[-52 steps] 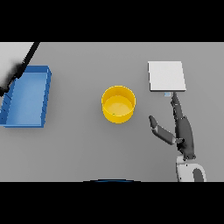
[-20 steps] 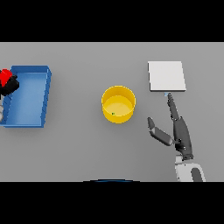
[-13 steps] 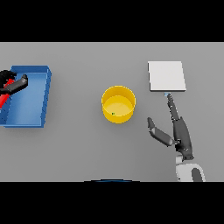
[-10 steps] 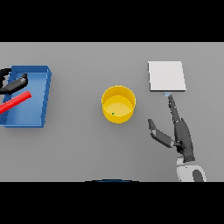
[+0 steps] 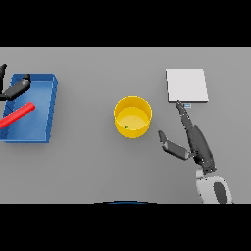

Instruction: Pick up the red beaker and tilt it to pour out 1 green nut into yellow bowl. Pick up the yellow bowl and place it on the metallic measuring scale.

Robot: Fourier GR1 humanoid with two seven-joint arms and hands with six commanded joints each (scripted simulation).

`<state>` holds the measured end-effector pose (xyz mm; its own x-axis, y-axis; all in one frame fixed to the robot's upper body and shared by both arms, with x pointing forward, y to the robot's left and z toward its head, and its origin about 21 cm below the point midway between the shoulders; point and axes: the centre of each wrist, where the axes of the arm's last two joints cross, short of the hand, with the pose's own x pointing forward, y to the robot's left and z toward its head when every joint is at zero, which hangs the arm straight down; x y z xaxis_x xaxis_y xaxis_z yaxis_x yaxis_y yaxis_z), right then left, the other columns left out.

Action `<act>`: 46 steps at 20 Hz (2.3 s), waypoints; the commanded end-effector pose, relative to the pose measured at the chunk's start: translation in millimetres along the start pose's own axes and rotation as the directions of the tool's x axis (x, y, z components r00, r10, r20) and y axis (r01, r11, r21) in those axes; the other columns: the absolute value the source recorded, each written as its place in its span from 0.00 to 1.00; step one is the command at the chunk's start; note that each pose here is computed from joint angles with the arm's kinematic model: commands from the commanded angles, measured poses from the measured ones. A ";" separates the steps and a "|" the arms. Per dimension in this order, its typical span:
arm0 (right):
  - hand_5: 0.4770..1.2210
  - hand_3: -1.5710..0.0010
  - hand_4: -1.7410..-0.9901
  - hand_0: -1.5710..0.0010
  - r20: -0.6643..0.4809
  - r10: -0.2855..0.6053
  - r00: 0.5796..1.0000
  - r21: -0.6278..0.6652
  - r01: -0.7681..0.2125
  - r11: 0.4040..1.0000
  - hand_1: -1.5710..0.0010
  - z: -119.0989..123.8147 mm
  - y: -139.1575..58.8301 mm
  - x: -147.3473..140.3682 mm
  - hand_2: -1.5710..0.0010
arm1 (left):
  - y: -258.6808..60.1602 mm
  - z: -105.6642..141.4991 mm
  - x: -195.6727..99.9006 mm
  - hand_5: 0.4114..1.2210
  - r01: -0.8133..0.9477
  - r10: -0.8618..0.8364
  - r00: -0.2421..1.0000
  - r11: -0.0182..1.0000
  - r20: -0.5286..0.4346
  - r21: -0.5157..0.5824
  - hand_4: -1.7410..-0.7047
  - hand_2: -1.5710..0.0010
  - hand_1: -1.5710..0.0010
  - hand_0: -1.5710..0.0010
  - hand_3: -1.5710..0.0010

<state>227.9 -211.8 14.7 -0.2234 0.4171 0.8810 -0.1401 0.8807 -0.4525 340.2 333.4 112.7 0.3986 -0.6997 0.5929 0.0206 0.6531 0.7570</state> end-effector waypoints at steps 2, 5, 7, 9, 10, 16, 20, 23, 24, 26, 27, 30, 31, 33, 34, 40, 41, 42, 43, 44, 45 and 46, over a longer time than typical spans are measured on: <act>0.31 1.00 0.69 1.00 0.029 0.074 0.997 0.071 -0.076 0.995 1.00 -10.9 -4.4 6.1 1.00 | -4.7 -0.9 -1.0 0.36 -0.007 0.007 1.000 1.000 -0.010 -0.015 0.93 0.99 0.99 0.99 0.99; 0.29 1.00 0.63 1.00 0.050 0.223 0.973 0.183 -0.229 0.956 1.00 -28.9 -13.1 14.0 1.00 | -5.0 -2.0 -0.2 0.37 -0.014 0.014 1.000 1.000 -0.005 -0.017 0.92 1.00 1.00 0.99 1.00; 0.27 1.00 0.61 1.00 0.107 0.350 0.931 0.240 -0.366 0.899 1.00 -43.3 -16.9 25.1 1.00 | -5.5 -0.9 1.1 0.37 -0.011 0.011 1.000 1.000 0.002 -0.022 0.91 1.00 1.00 1.00 1.00; 0.26 1.00 0.62 1.00 0.192 0.446 0.875 0.305 -0.485 0.820 1.00 -52.0 -16.4 30.7 1.00 | -4.8 -2.7 -1.8 0.37 -0.007 0.006 1.000 1.000 -0.007 -0.017 0.91 1.00 1.00 1.00 1.00; 0.26 1.00 0.62 1.00 0.219 0.489 0.844 0.332 -0.536 0.776 1.00 -61.1 -11.6 35.4 1.00 | -3.6 -2.6 0.7 0.37 -0.010 0.010 1.000 1.000 0.000 -0.015 0.91 1.00 1.00 1.00 1.00; 0.24 1.00 0.62 1.00 0.350 0.552 0.757 0.435 -0.653 0.620 1.00 -88.2 0.9 45.6 1.00 | -9.5 0.7 2.2 0.38 0.004 -0.004 1.000 1.000 0.003 -0.028 0.91 1.00 1.00 1.00 1.00; 0.28 1.00 0.63 1.00 0.416 0.566 0.712 0.494 -0.699 0.517 1.00 -106.3 5.2 47.6 1.00 | -5.0 0.5 -0.5 0.38 0.005 -0.005 1.000 1.000 0.006 -0.022 0.91 1.00 1.00 1.00 1.00; 0.28 1.00 0.65 1.00 0.444 0.556 0.703 0.533 -0.706 0.466 1.00 -116.1 16.0 45.2 1.00 | -3.8 0.5 3.4 0.38 0.005 -0.005 1.000 1.000 0.001 -0.021 0.91 1.00 1.00 1.00 1.00; 0.28 1.00 0.66 1.00 0.451 0.551 0.702 0.549 -0.705 0.449 1.00 -117.5 22.6 44.5 1.00 | -5.4 0.9 4.5 0.38 0.006 -0.006 1.000 1.000 0.000 -0.025 0.91 1.00 1.00 1.00 1.00; 0.28 1.00 0.66 1.00 0.465 0.545 0.697 0.568 -0.708 0.421 1.00 -120.1 24.3 42.2 1.00 | -6.2 -0.6 1.7 0.39 0.009 -0.009 1.000 1.000 0.010 -0.025 0.91 1.00 1.00 1.00 1.00; 0.27 1.00 0.65 1.00 0.466 0.552 0.691 0.571 -0.712 0.409 1.00 -123.7 25.2 44.1 1.00 | -6.9 -2.1 3.9 0.40 0.010 -0.010 1.000 1.000 0.008 -0.029 0.91 1.00 1.00 1.00 1.00; 0.26 1.00 0.61 1.00 0.464 0.575 0.674 0.605 -0.715 0.350 1.00 -129.3 33.2 41.3 1.00 | -1.7 -1.0 4.7 0.40 0.014 -0.013 1.000 1.000 0.017 -0.019 0.91 1.00 1.00 1.00 1.00; 0.26 1.00 0.60 1.00 0.463 0.580 0.671 0.614 -0.714 0.337 1.00 -130.0 33.6 40.7 1.00 | -0.7 -1.1 5.3 0.40 0.008 -0.008 1.000 1.000 0.015 -0.017 0.91 1.00 1.00 1.00 1.00; 0.26 1.00 0.59 1.00 0.457 0.592 0.664 0.631 -0.711 0.311 1.00 -132.0 37.6 38.4 1.00 | -1.2 -2.6 3.3 0.40 0.012 -0.012 1.000 1.000 0.004 -0.020 0.91 1.00 1.00 1.00 1.00; 0.26 1.00 0.58 1.00 0.468 0.592 0.656 0.630 -0.717 0.298 1.00 -131.6 37.6 37.4 1.00 | 0.2 -2.6 2.7 0.40 0.007 -0.007 1.000 1.000 0.009 -0.022 0.91 1.00 1.00 1.00 1.00; 0.37 0.97 0.56 1.00 0.475 0.614 0.630 0.652 -0.721 0.236 0.99 -135.7 49.6 39.6 0.98 | 0.3 -6.3 5.0 0.39 0.011 -0.011 1.000 1.000 0.017 -0.018 0.92 1.00 1.00 1.00 1.00; 0.41 0.94 0.54 0.99 0.475 0.630 0.615 0.646 -0.730 0.224 0.97 -136.9 51.5 40.2 0.96 | 0.2 -6.9 4.8 0.39 0.012 -0.012 1.000 1.000 0.015 -0.018 0.92 1.00 1.00 1.00 1.00; 0.46 0.90 0.50 0.94 0.483 0.636 0.602 0.642 -0.738 0.211 0.93 -137.3 58.6 41.9 0.91 | 0.1 -6.4 1.4 0.39 0.006 -0.006 1.000 1.000 0.012 -0.019 0.92 1.00 1.00 1.00 1.00; 0.57 0.84 0.47 0.84 0.495 0.631 0.598 0.644 -0.740 0.196 0.85 -137.4 52.2 38.2 0.85 | 1.7 -5.6 1.0 0.38 0.008 -0.008 1.000 1.000 0.011 -0.013 0.91 1.00 1.00 1.00 1.00; 0.66 0.77 0.42 0.68 0.494 0.632 0.597 0.647 -0.738 0.192 0.72 -138.1 52.4 40.5 0.75 | 3.0 -5.0 1.5 0.38 0.005 -0.005 1.000 1.000 0.016 -0.017 0.91 1.00 1.00 1.00 1.00; 0.72 0.70 0.34 0.54 0.491 0.629 0.603 0.657 -0.730 0.187 0.58 -135.0 48.6 37.9 0.60 | 2.8 -4.0 0.7 0.39 0.004 -0.004 1.000 1.000 0.021 -0.017 0.91 1.00 1.00 1.00 1.00; 0.78 0.62 0.28 0.43 0.490 0.627 0.605 0.668 -0.723 0.176 0.46 -134.9 49.0 39.2 0.48 | 0.7 -3.3 3.9 0.39 0.000 0.001 1.000 1.000 0.020 -0.018 0.91 1.00 1.00 1.00 1.00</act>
<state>342.5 -121.9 46.0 -0.6963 0.6942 0.1823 -0.5068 -0.2957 -0.8097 344.8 332.0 114.7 0.3789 -0.7052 0.5993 0.0369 0.6586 0.7516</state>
